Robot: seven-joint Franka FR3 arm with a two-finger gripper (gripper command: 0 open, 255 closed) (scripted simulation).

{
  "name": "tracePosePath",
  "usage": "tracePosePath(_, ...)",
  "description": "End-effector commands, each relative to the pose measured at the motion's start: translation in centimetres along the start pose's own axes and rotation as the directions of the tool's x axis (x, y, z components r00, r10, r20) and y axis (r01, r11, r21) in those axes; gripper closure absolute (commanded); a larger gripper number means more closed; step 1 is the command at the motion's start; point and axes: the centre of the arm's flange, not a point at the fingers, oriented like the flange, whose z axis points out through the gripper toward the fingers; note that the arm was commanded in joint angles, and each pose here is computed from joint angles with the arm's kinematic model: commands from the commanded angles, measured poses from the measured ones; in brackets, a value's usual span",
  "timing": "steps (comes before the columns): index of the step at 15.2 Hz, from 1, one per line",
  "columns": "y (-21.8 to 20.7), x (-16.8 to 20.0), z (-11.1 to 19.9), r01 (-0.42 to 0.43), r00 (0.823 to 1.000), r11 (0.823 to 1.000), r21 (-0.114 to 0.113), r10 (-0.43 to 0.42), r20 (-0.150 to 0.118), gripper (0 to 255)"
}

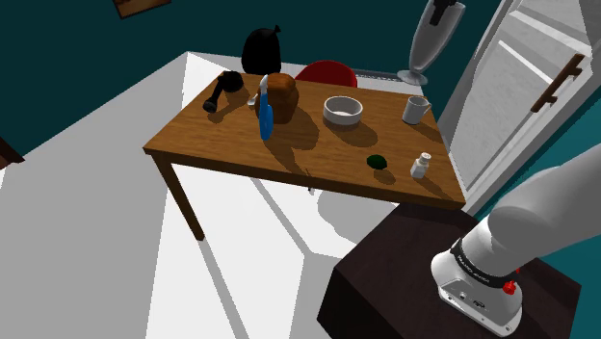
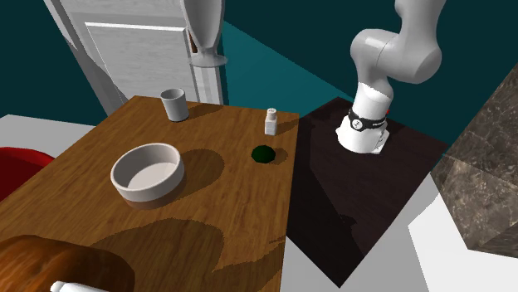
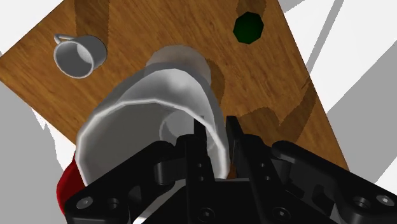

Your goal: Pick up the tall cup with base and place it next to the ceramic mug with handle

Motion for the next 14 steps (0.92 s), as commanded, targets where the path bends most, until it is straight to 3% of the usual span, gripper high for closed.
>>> tracePosePath(1,2.2,-1.0,-0.2,0.002,1.000,1.000,0.000,-0.002,-0.001,255)
tracePosePath(11,14.7,-6.0,-0.9,0.002,1.000,1.000,0.000,-0.002,-0.001,255)
tracePosePath(14,14.7,-6.1,0.7,0.002,1.000,1.000,0.000,-0.002,-0.001,255)
